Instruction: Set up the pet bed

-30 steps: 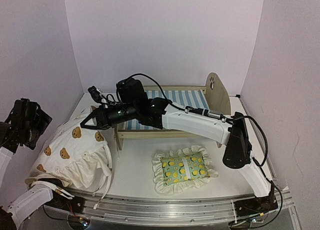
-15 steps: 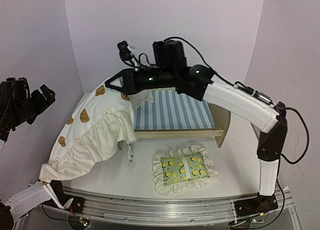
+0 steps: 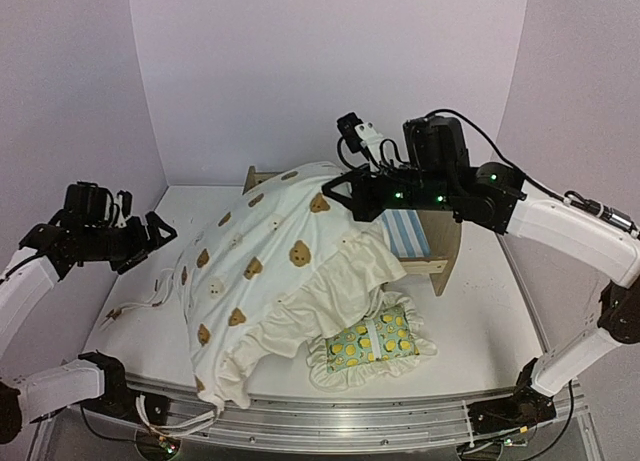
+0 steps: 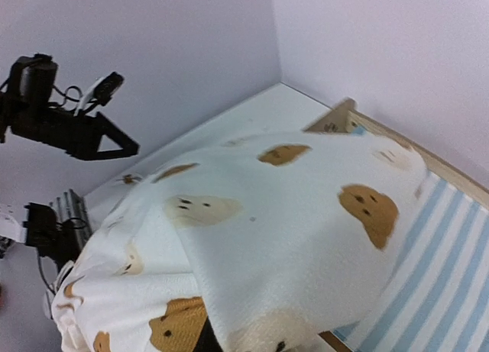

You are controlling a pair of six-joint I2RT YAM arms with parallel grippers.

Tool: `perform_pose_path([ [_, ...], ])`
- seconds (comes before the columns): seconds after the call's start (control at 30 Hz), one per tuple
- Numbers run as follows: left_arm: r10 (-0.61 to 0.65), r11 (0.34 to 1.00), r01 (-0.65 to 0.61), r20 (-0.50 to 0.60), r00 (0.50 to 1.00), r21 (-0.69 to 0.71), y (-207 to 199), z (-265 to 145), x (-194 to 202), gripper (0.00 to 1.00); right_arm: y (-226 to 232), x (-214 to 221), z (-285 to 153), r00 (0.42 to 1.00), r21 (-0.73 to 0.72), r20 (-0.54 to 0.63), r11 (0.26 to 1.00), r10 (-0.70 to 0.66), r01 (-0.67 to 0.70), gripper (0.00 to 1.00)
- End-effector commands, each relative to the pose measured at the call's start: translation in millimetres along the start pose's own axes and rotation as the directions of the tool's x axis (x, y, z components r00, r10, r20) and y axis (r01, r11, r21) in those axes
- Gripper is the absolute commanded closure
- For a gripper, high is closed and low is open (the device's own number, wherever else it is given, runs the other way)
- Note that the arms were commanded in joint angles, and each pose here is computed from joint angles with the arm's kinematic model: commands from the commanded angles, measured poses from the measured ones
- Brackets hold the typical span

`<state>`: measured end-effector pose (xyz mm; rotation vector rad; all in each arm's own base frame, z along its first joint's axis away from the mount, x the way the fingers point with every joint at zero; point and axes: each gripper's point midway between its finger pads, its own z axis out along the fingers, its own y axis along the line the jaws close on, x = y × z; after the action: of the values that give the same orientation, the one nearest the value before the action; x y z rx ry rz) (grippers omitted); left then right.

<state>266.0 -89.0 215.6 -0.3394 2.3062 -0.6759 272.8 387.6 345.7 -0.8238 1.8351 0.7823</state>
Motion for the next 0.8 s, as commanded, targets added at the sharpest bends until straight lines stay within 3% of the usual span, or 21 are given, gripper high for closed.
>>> perform_pose_path([
  [0.0,-0.019,0.995,0.027,-0.094,0.995,0.093,-8,16,22,0.00,-41,-2,-11,0.998,0.165,0.059,0.985,0.038,-0.047,1.00],
  [0.5,-0.082,0.991,0.110,-0.313,0.946,0.074,-9,37,117,0.01,-103,48,-7,0.998,0.396,-0.024,0.917,0.065,-0.050,1.00],
  [0.77,-0.045,0.967,0.129,-0.350,0.936,0.221,-53,58,155,0.00,-138,97,-12,0.986,0.504,-0.087,0.860,0.142,-0.079,1.00],
])
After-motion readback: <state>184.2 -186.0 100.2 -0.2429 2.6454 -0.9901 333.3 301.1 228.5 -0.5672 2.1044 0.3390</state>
